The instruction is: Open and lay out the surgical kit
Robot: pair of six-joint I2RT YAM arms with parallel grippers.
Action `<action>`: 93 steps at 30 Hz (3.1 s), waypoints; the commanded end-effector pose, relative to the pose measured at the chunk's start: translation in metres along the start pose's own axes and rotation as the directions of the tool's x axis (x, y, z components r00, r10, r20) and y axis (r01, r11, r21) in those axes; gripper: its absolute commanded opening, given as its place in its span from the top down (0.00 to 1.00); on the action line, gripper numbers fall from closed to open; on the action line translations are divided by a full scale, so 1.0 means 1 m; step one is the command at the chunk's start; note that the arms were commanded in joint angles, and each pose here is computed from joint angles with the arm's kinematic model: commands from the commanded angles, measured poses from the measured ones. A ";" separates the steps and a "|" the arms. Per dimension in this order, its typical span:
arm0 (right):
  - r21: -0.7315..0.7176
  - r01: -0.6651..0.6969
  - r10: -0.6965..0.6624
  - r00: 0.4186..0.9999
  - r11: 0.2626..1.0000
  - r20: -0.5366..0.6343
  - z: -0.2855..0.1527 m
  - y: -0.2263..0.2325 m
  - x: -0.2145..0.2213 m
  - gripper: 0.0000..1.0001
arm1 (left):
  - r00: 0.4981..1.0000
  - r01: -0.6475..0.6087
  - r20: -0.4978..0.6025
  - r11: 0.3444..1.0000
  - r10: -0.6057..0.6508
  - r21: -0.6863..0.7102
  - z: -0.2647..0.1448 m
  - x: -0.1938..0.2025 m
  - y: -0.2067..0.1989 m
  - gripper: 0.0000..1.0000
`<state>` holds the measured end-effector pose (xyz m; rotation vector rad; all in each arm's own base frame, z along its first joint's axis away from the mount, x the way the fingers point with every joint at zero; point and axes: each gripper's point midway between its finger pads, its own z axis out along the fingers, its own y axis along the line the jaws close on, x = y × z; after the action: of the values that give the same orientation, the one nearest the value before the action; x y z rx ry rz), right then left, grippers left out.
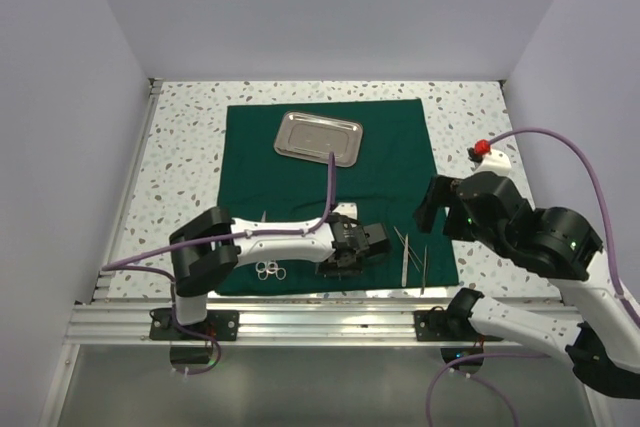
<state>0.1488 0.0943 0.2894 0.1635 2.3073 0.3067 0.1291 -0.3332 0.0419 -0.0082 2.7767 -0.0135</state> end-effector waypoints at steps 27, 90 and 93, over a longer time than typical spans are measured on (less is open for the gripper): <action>0.296 -0.128 0.160 0.983 0.947 -0.086 0.077 0.033 0.009 0.02 | 0.908 0.290 0.276 0.949 -0.315 0.126 0.096 -0.408 0.126 0.49; 0.359 0.078 0.025 0.961 0.930 -0.275 0.154 0.008 -0.001 0.02 | 0.895 0.443 0.103 0.892 -0.434 -0.089 0.224 -0.330 0.149 0.78; 0.363 0.082 0.027 0.958 0.928 -0.285 0.156 0.002 -0.002 0.02 | 0.898 0.439 0.089 0.895 -0.432 -0.084 0.232 -0.327 0.148 0.86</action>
<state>0.2585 0.1227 0.1867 0.3185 2.6374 -0.1663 0.5536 -0.1967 0.0229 -0.6135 2.4474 -0.0946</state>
